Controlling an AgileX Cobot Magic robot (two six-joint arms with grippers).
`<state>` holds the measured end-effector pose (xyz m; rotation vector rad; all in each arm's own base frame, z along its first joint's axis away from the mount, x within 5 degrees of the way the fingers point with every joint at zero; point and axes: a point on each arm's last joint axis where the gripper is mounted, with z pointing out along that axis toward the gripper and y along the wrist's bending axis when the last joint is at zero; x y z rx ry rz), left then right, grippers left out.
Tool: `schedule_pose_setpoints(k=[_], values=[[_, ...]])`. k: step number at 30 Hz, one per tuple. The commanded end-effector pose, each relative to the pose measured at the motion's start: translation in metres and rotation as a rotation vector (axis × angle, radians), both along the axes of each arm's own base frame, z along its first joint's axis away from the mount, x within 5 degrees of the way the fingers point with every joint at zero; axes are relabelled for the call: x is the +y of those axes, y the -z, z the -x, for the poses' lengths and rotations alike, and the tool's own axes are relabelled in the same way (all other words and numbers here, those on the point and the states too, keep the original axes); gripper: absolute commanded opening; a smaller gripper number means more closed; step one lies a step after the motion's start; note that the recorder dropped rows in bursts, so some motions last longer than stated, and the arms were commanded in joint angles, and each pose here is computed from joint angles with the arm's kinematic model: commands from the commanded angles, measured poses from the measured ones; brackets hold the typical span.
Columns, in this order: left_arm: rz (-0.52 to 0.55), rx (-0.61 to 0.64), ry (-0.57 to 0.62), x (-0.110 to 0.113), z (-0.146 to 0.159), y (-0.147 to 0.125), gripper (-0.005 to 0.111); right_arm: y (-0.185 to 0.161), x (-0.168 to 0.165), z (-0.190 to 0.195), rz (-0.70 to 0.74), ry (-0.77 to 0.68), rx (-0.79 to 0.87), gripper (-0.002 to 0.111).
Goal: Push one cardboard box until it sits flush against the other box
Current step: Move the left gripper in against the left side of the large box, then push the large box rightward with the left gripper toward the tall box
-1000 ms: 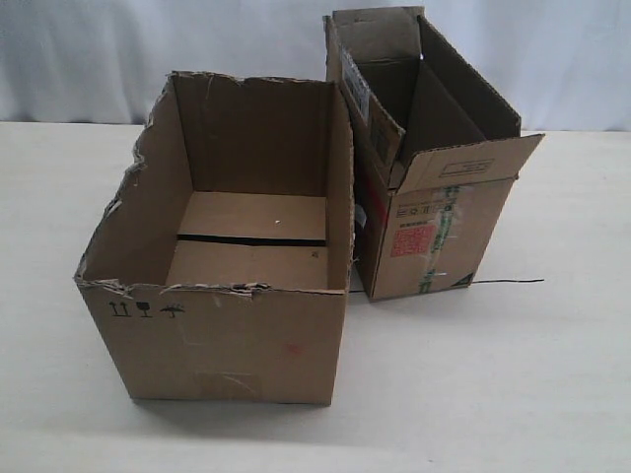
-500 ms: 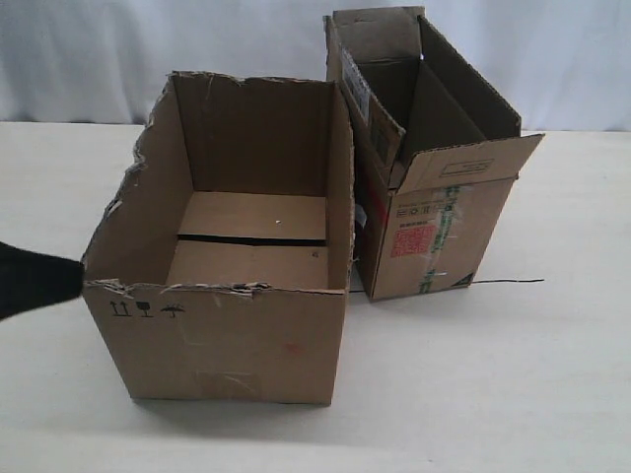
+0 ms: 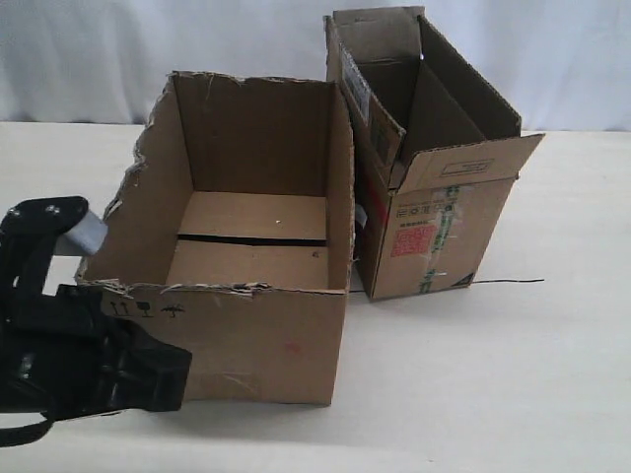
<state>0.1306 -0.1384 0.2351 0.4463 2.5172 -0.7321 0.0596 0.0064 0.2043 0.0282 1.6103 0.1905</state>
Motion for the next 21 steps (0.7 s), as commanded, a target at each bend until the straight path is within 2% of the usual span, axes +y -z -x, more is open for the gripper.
schedule_pose_setpoints(k=[1,6,15,21], values=[[-0.018,-0.005,-0.031,-0.008,-0.011,0.013,0.0,0.001,-0.001,0.0,0.007,0.008,-0.006,0.005],[0.044,-0.087,-0.116,-0.013,-0.025,0.012,0.0,0.001,-0.001,0.0,0.007,0.008,-0.006,0.005],[0.035,-0.117,-0.166,-0.021,-0.042,0.028,0.0,0.001,-0.001,0.0,0.007,0.008,-0.006,0.005],[0.124,-0.203,-0.252,-0.022,-0.052,0.021,0.0,0.001,-0.001,0.0,0.007,0.008,-0.006,0.005]])
